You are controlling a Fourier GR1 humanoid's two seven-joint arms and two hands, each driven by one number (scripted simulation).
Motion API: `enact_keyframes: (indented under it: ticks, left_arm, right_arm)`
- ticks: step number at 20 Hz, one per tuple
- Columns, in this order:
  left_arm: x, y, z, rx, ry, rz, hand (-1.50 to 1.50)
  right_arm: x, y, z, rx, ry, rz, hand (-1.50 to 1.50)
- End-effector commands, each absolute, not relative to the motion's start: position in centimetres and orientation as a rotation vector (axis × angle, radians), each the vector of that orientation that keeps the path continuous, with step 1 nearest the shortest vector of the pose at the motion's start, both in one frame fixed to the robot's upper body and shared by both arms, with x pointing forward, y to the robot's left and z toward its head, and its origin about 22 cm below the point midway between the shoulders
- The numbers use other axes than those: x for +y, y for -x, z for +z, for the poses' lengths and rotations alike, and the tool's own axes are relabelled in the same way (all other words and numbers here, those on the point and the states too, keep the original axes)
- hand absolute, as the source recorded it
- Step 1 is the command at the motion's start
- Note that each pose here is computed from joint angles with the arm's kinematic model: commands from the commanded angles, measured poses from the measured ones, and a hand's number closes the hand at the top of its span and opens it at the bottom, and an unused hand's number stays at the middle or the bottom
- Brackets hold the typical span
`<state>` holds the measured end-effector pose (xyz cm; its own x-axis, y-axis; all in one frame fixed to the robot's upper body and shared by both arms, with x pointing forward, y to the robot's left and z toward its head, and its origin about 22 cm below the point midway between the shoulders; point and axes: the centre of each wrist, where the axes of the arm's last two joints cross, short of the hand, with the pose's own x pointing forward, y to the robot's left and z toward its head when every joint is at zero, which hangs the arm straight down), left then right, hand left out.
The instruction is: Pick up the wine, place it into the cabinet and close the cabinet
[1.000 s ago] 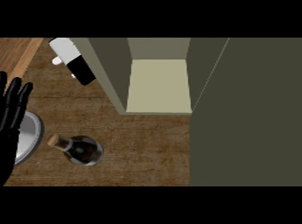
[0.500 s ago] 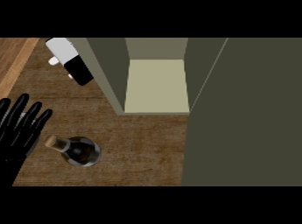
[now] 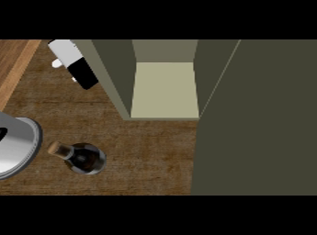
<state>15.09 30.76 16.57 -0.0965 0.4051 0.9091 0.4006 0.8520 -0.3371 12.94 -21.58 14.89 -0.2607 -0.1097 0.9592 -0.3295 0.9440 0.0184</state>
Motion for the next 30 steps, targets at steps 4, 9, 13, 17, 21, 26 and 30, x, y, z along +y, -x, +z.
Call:
enact_keyframes:
  ticks: [4, 9, 13, 17, 21, 26, 30]
  left_arm:
    - [31.3, -13.4, 19.7, -1.705, 0.68, -0.009, -1.5]
    - [32.2, -13.4, 21.5, -1.708, 0.663, 0.016, -1.5]
    - [32.1, -11.6, 21.9, -1.705, 0.67, 0.029, -1.5]
    - [34.7, -12.9, 21.5, -1.724, 0.639, 0.084, -1.5]
    - [35.6, -12.2, 21.1, -1.745, 0.612, 0.09, -1.5]
    - [35.7, -13.0, 21.4, -1.774, 0.543, 0.109, -1.5]
    - [36.3, -12.8, 18.2, -1.733, 0.483, 0.139, -1.5]
  right_arm:
    - [-21.8, -8.7, 19.4, -1.878, -0.368, 0.234, -1.5]
    - [-21.1, -9.2, 19.2, -1.895, -0.344, 0.203, -1.5]
    - [-21.3, -8.1, 19.8, -1.889, -0.361, 0.207, -1.5]
    - [-20.8, -7.1, 20.7, -1.889, -0.366, 0.19, -1.5]
    - [-20.3, -7.4, 19.8, -1.887, -0.366, 0.187, -1.5]
    - [-20.6, -7.9, 20.1, -1.902, -0.366, 0.183, -1.5]
    - [-20.8, -8.1, 19.5, -1.89, -0.36, 0.159, -1.5]
